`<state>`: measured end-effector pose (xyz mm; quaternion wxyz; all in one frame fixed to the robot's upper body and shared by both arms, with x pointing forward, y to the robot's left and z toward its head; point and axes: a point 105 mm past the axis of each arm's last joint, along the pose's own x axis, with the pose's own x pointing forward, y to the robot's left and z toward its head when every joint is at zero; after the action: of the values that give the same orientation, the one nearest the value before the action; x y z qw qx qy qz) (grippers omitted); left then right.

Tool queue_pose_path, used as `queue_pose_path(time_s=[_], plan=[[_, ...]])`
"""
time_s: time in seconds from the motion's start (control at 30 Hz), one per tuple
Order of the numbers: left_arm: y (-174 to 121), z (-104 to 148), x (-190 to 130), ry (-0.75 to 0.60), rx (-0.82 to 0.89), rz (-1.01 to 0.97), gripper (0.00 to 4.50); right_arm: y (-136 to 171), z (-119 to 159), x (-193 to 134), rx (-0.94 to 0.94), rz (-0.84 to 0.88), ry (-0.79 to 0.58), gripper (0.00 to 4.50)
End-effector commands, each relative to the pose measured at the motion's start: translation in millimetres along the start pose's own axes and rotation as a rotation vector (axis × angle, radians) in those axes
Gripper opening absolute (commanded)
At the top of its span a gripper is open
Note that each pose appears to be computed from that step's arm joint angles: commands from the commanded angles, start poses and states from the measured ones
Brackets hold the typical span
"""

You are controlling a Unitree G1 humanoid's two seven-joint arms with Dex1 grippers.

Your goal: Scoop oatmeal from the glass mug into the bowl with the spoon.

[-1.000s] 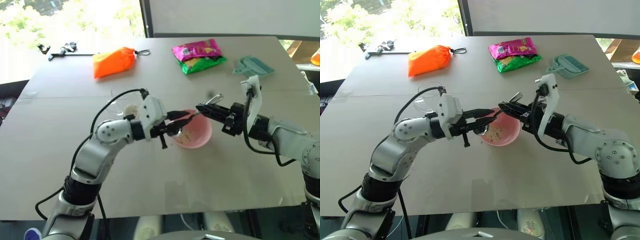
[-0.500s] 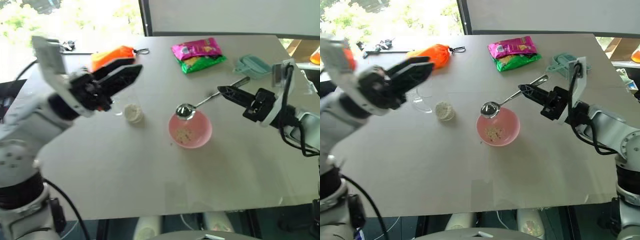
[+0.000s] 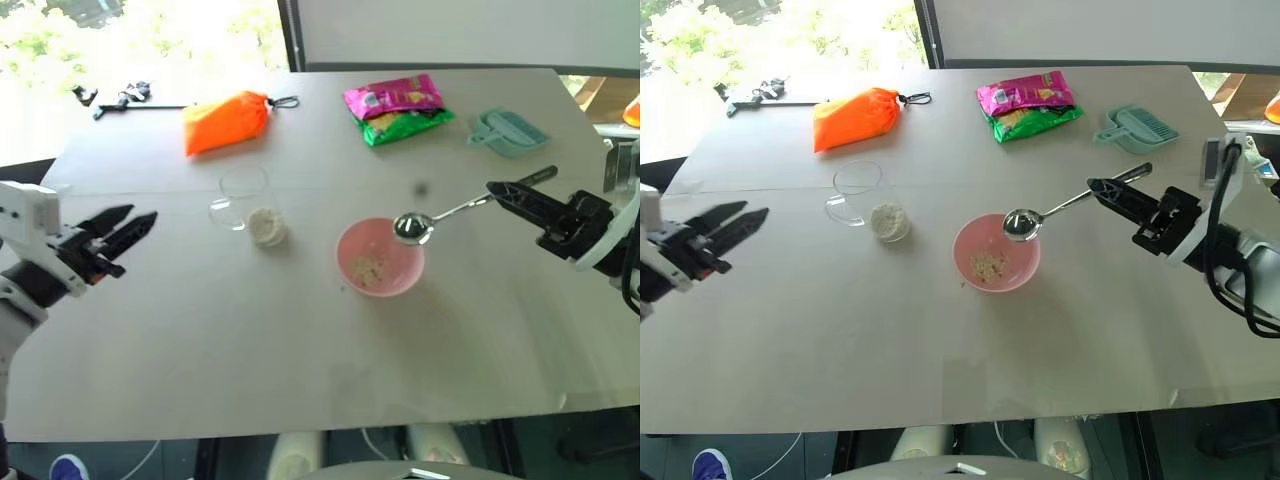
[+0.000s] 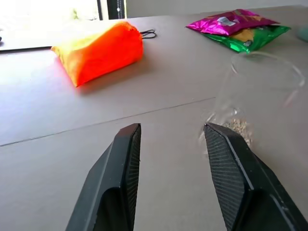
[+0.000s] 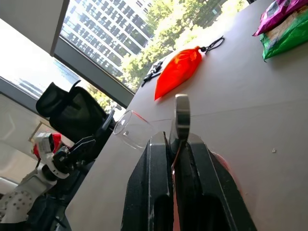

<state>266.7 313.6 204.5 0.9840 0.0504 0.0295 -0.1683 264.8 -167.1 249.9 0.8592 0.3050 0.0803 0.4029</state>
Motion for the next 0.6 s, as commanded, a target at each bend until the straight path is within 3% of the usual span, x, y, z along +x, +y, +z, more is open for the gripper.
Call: queue_pose_path(time_s=[0.03,0.6], plan=[[-9,-9,13,-0.024,0.014,-0.032,2.13,14,7,-11,-0.088,0.033,-0.020,0.00],[-39,-25,70,-0.086,-0.030,-0.017,2.13,16,10,-24,-0.110,-0.005,-0.069,0.00]])
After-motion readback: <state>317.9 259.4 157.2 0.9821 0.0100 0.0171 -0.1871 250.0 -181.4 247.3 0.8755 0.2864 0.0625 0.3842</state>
